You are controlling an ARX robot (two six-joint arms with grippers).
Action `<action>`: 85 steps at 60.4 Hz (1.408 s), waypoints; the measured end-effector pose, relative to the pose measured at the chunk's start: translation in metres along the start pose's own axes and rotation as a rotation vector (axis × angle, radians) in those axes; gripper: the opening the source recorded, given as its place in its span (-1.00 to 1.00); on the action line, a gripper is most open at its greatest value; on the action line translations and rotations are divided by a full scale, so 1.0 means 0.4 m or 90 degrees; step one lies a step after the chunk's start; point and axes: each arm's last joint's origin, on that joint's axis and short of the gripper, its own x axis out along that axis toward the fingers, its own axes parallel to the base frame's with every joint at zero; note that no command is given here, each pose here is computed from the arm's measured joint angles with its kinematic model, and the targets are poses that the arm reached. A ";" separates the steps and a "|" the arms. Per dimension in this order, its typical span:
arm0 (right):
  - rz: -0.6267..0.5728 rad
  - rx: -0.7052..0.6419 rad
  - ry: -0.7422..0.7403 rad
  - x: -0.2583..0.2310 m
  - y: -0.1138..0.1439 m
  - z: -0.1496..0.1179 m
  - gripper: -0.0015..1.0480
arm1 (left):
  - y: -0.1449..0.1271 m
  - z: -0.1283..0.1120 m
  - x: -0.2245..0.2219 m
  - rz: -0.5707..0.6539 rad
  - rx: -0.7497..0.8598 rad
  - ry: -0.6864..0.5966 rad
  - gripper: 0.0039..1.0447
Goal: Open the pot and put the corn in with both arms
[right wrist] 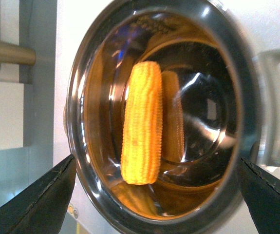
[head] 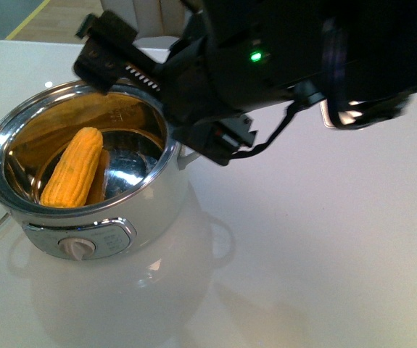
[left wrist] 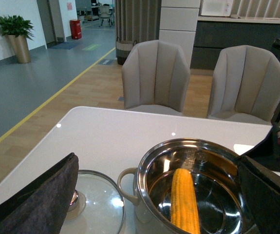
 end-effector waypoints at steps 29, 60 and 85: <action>-0.157 -0.050 -0.247 -0.361 -0.176 0.111 0.83 | 0.000 0.000 0.000 0.000 0.000 0.000 0.88; -0.304 -0.164 -0.371 -0.625 -0.246 -0.010 0.83 | 0.000 0.000 0.000 0.000 0.000 0.000 0.88; -0.258 -0.395 -0.570 -0.720 -0.296 -0.110 -0.10 | 0.000 0.000 0.000 0.000 0.000 0.000 0.88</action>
